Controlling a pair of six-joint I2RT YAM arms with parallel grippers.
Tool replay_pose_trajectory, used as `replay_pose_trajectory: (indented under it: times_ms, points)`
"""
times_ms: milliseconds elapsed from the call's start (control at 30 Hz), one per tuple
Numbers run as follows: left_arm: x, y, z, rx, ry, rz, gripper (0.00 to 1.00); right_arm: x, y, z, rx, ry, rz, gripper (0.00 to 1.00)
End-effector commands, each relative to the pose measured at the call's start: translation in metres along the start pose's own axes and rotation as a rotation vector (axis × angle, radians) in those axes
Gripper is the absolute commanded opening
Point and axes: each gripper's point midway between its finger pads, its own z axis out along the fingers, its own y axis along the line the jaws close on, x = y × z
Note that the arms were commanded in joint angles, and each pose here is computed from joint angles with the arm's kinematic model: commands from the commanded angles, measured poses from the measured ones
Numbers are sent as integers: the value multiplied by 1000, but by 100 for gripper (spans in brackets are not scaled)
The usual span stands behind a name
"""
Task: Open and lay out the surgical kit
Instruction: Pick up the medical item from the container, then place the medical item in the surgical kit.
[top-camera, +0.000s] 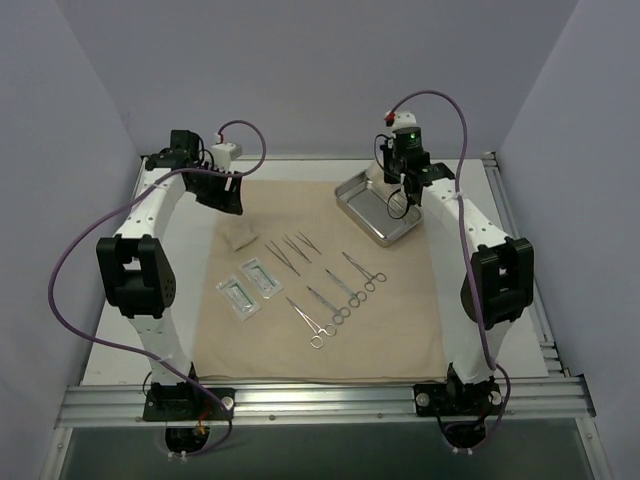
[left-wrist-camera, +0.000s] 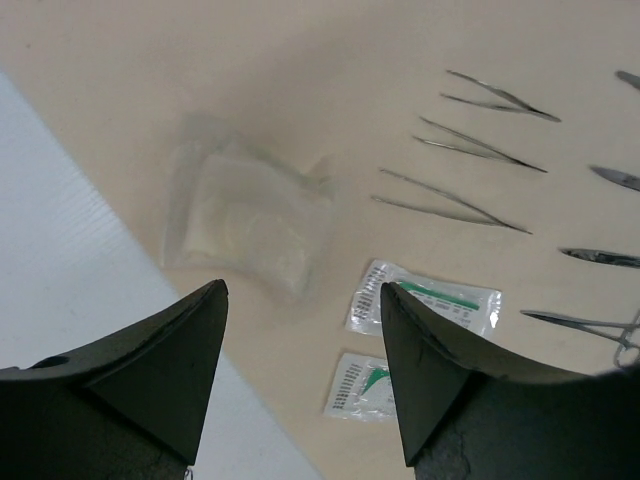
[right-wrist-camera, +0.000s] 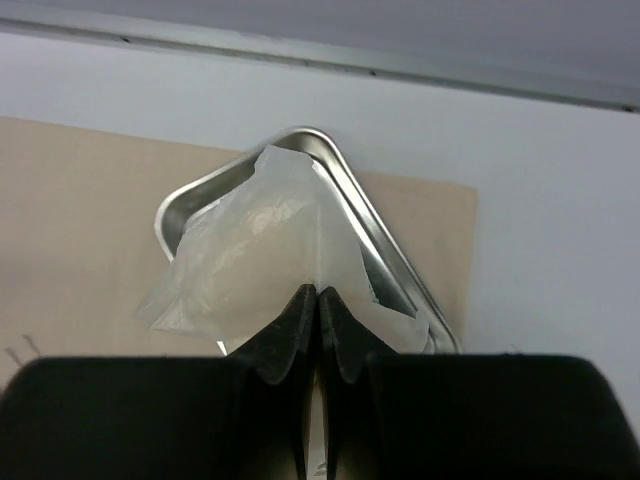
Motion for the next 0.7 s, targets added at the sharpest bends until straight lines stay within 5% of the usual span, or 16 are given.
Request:
replay_pose_trajectory:
  times_ms: [0,200,400,667]
  points:
    - [-39,-50,-35,121,-123,65,73,-31,50,-24,-38,-149,27,0]
    - [-72,-106,-50,237,-235,104,94,-38,149,-45,-254,-258,67,0]
    - [-88,-123,-41,258,-292,104,96,-32,218,-58,-422,-266,86,0]
    - [-89,-120,-17,263,-263,74,94,-26,253,-66,-513,-256,97,0]
